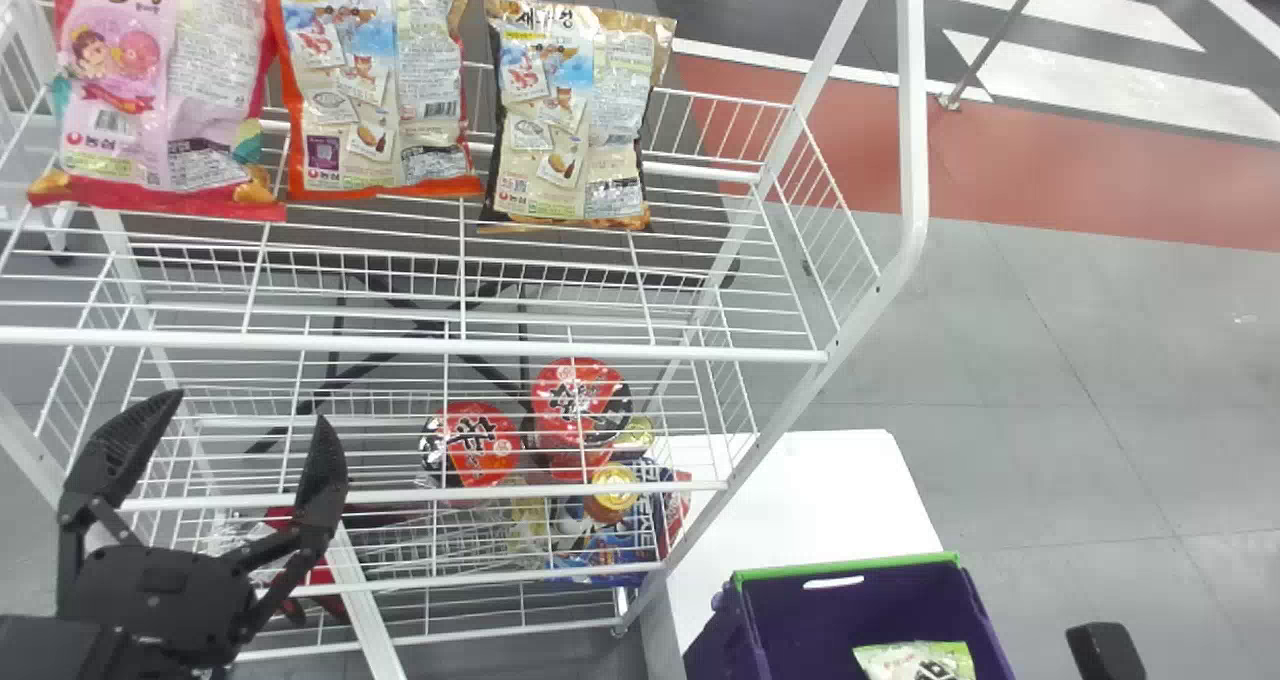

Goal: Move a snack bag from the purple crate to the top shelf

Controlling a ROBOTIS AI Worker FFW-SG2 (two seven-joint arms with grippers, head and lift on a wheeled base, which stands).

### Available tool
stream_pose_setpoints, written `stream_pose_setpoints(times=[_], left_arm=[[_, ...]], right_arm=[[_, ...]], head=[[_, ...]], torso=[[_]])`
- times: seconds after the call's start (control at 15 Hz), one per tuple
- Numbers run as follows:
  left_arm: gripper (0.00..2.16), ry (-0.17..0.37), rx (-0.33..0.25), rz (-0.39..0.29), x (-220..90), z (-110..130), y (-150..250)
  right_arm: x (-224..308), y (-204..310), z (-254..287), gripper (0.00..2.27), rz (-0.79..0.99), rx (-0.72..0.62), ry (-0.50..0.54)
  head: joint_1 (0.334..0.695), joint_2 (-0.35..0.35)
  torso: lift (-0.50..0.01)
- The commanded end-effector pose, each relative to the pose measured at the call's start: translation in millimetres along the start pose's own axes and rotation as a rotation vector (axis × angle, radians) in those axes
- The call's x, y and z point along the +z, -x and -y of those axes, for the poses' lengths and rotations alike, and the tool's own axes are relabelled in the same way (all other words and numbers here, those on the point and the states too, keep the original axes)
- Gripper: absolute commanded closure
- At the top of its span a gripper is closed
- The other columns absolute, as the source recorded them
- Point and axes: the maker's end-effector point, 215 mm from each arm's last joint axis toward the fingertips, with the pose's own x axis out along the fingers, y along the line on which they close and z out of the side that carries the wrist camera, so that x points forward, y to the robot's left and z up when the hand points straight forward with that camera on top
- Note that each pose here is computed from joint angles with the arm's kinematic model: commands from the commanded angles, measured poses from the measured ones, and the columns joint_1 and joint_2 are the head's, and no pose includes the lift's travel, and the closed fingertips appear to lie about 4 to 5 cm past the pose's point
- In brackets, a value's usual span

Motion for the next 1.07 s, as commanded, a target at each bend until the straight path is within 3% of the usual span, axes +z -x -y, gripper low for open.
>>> stream_pose_setpoints(times=[0.0, 1.0], left_arm=[[0.12, 0.0, 0.0, 0.001, 0.3, 0.2, 0.0], [0.12, -0.001, -0.006, 0.001, 3.0, 2.1, -3.3]], right_arm=[[0.6, 1.0, 1.1, 1.4, 0.005, 0.0, -0.003], [4.6, 2.8, 1.8, 1.4, 0.019, 0.006, -0.01]], head=[[0.695, -0.35], [0.695, -0.35]], torso=[[-0.066], [-0.006]])
